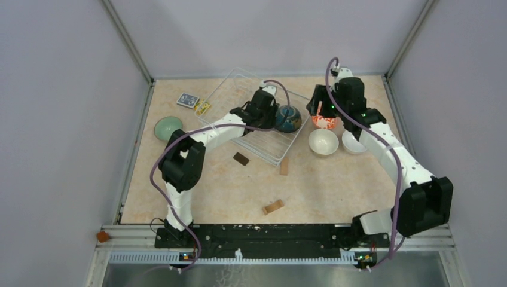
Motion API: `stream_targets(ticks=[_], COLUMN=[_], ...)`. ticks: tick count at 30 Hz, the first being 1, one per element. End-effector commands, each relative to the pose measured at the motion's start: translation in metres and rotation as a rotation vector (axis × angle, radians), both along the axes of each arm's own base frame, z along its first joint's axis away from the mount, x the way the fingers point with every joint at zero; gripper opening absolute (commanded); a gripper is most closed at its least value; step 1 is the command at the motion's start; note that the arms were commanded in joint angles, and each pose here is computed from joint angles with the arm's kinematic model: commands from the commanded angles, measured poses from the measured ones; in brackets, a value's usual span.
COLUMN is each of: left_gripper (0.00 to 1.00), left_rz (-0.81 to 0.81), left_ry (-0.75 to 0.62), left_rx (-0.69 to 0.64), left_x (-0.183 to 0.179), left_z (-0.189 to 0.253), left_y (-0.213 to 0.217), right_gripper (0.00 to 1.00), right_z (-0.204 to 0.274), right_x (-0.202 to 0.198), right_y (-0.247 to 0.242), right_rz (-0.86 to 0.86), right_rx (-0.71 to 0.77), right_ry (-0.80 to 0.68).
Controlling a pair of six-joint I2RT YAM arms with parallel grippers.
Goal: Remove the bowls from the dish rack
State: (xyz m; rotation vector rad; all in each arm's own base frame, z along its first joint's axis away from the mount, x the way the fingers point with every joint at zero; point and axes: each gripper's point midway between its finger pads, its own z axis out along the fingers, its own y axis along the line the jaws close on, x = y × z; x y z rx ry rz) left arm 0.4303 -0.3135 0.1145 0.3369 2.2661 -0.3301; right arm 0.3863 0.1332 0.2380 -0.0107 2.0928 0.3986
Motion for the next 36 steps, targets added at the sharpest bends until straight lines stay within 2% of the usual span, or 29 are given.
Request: stream_targets(ticks=[1, 4, 11, 17, 21, 27, 30, 36], left_gripper=[0.58, 0.58, 0.58, 0.64, 0.74, 0.82, 0.83, 0.75], left_rz=[0.02, 0.029, 0.021, 0.017, -0.014, -0.003, -0.002, 0.002], left_ry=[-0.003, 0.01, -0.037, -0.067, -0.091, -0.084, -0.077, -0.045], left_rx=[0.039, 0.03, -0.08, -0.177, -0.234, -0.236, -0.244, -0.217], left_x=[-0.008, -0.012, -0.012, -0.005, 0.009, 0.031, 0.037, 0.042], left_z=[0.001, 0.001, 0.027, 0.045, 0.058, 0.053, 0.046, 0.022], left_y=[0.016, 0.017, 0.008, -0.001, -0.019, -0.032, -0.037, -0.038], right_gripper=[0.67, 0.66, 0.5, 0.51, 0.52, 0.53, 0.53, 0.53], right_z=[0.014, 0.002, -0.019, -0.03, -0.015, -0.004, -0.002, 0.007], right_x=[0.017, 0.027, 0.048, 0.056, 0.052, 0.048, 0.045, 0.037], right_y=[0.04, 0.056, 0.067, 0.07, 0.065, 0.06, 0.056, 0.049], right_rz=[0.155, 0.194, 0.201, 0.193, 0.159, 0.143, 0.122, 0.083], right_rx=[0.001, -0.028, -0.026, -0.034, -0.001, 0.01, 0.013, 0.047], right_ry=[-0.032, 0.008, 0.054, 0.084, 0.008, -0.05, -0.068, -0.124])
